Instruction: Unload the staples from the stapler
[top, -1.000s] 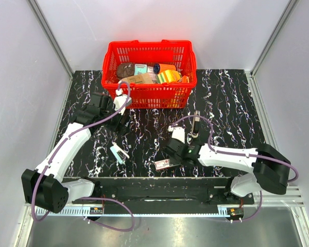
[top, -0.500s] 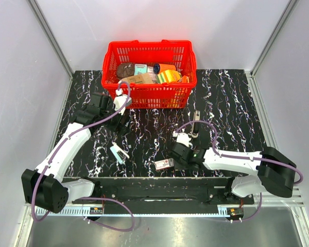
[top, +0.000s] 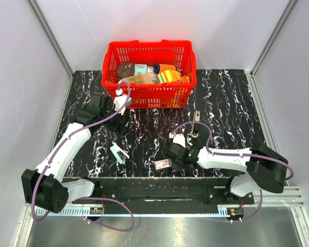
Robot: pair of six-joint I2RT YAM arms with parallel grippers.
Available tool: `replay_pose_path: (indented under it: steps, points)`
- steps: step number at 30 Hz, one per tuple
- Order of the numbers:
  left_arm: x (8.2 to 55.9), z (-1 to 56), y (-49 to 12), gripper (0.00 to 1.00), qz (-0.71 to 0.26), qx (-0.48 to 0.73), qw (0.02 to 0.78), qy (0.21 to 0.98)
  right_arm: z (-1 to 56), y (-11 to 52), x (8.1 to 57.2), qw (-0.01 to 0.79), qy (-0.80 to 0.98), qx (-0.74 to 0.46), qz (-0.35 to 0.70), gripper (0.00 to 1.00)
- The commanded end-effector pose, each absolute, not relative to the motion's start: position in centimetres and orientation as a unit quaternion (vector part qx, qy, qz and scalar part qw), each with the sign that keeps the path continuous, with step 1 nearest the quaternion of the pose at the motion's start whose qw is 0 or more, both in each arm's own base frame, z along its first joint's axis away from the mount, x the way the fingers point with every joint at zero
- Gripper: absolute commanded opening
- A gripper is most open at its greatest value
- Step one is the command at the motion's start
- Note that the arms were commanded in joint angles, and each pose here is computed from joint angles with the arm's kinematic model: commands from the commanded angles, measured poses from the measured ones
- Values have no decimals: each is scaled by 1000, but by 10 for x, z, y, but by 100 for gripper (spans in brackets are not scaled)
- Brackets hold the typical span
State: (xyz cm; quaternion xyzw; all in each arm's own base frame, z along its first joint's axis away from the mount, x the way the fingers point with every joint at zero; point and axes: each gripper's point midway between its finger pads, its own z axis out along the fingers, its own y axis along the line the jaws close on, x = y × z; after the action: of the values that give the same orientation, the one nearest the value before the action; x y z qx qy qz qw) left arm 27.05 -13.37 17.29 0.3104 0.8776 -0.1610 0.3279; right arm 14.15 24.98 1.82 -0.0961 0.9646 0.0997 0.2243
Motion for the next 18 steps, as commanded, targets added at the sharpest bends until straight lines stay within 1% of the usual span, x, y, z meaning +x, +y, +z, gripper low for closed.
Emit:
replay_pose_path:
  steps: [1,8,18]
  points:
    - [275,174,-135,84,-163,314,338,872,34,271,153,250,955,-109,121,0]
    - [274,174,-136,84,-163,317,337,871,36,273,153,247,955,-110,124,0]
    - [273,173,-135,84,-164,317,337,871,43,276,143,235,953,-108,157,0]
